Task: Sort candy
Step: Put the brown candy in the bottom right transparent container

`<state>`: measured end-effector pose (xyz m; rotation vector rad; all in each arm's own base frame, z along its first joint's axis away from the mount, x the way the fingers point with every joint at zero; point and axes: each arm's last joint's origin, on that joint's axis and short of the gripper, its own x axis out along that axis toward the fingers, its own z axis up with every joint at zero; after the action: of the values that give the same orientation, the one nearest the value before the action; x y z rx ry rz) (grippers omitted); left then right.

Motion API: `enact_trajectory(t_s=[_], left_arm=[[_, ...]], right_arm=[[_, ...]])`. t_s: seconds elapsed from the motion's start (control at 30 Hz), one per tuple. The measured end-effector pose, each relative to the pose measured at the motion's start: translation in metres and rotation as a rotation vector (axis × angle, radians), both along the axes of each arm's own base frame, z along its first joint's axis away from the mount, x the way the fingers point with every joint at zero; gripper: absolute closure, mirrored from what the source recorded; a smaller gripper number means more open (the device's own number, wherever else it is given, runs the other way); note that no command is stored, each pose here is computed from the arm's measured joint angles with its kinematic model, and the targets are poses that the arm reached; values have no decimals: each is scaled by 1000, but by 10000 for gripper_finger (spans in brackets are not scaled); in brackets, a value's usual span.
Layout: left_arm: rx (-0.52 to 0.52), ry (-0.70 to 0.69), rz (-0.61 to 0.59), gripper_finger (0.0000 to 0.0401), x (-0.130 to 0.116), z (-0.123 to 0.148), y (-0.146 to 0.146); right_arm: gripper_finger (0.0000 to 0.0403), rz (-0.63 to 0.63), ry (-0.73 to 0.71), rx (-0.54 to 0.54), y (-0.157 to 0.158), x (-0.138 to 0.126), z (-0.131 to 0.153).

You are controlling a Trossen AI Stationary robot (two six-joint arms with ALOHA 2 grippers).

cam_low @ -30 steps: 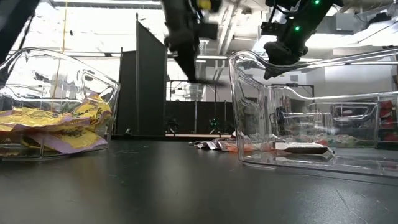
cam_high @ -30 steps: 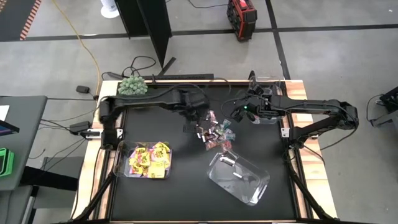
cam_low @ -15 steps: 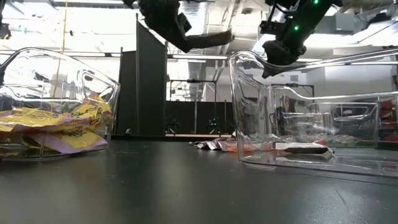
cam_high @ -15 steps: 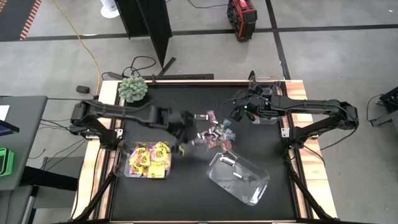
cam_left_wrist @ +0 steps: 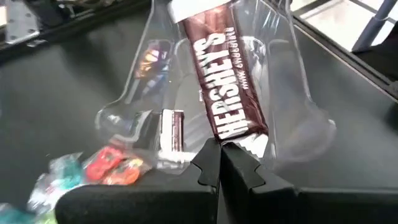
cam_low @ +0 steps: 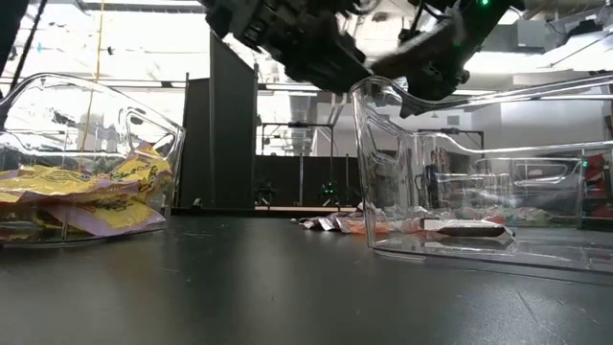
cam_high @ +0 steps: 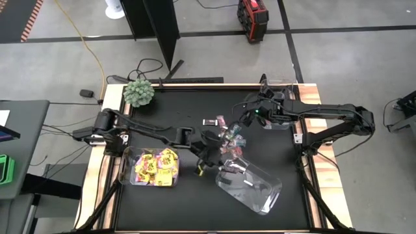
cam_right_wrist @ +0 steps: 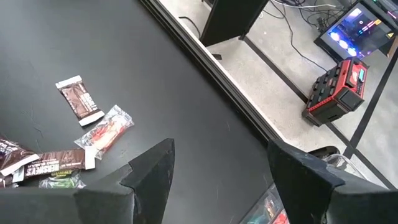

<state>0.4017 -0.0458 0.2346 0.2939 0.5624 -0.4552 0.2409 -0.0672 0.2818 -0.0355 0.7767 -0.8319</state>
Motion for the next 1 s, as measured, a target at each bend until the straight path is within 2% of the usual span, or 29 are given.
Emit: enact_trajectory(t_s=[0.23,0.33,0.47,0.63,0.73,0.8,0.87,0.93,1.0], left_arm=[[-3,18,29,400,19,-10,-10],[14,19,62,384,20,-10,-10],[7,41,81,328,18,-9,-9],[26,77,107,230,15,-11,-8],[86,95,217,187,9,-4,-5],[92,100,327,176,3,7,2],[112,87,413,174,-7,24,9],[185,80,521,179,-17,36,19],[232,97,593,186,-26,40,30]], right_arm=[[129,-3,-6,7,1,0,0],[129,-2,-4,10,2,0,-1],[129,-3,-2,11,2,0,-1],[129,-3,-2,11,2,0,-1],[129,-7,-6,13,2,0,-1],[129,-9,-10,15,2,0,-1],[129,-6,-10,16,3,0,-1],[129,-3,-14,18,4,1,-1],[129,4,-15,18,6,1,-1]])
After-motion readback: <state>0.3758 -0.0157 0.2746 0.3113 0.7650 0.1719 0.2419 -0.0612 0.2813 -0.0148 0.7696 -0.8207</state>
